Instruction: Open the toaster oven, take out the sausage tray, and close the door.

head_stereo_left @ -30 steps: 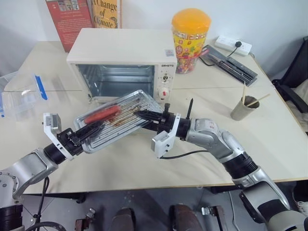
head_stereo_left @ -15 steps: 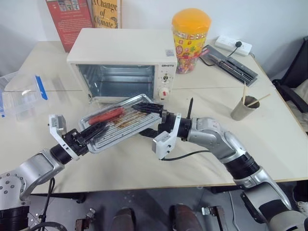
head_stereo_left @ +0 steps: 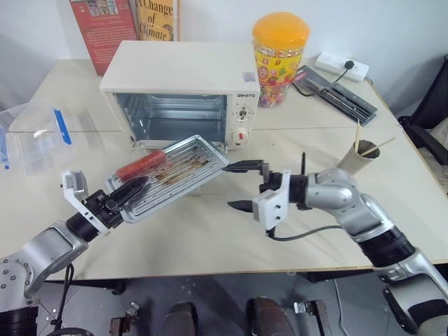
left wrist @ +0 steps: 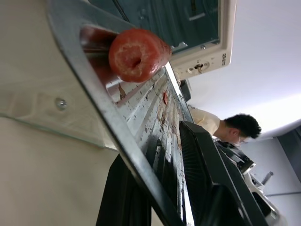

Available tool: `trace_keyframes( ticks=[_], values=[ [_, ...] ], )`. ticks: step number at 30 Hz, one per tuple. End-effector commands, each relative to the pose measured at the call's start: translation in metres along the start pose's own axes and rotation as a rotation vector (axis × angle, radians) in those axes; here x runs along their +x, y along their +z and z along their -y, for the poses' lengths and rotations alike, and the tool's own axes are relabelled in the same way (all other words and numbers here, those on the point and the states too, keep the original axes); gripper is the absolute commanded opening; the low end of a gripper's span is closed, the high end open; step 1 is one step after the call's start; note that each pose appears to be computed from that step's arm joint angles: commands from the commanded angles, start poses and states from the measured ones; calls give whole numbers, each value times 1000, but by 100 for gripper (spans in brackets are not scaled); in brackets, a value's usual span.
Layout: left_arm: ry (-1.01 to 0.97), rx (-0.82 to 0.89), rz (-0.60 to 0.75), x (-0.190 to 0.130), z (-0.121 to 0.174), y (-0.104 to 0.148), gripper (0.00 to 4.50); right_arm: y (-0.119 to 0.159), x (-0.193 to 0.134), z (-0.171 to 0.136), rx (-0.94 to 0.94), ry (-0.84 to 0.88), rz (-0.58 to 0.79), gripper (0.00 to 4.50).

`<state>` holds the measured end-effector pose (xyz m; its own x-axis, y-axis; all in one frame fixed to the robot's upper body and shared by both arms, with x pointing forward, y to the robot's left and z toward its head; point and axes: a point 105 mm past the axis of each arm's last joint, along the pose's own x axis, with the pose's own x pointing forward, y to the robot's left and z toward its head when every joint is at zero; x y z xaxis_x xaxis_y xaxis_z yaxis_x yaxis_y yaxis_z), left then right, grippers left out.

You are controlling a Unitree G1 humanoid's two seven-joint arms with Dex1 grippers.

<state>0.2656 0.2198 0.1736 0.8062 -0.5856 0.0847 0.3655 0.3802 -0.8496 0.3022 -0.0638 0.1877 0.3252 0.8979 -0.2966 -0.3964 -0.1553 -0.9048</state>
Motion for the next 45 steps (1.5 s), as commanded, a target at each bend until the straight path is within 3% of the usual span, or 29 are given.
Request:
trace_keyframes(
  ticks=[1,5,16,27,36,45],
  values=[
    [-9,75,30,-9,12,8,60,-2,-9,-1,27,17,-12,450],
    [26,100,83,-24,13,13,60,-16,-10,-4,96,15,-63,370],
    [122,95,275,-66,15,20,60,-41,6,-8,215,-1,-88,2],
    [265,39,554,-118,2,22,60,-41,49,-33,299,59,-11,0],
    [339,33,736,-156,-4,37,60,-35,64,-44,317,84,21,0],
    [391,23,837,-186,-10,40,60,-27,70,-20,285,26,62,0]
  ],
)
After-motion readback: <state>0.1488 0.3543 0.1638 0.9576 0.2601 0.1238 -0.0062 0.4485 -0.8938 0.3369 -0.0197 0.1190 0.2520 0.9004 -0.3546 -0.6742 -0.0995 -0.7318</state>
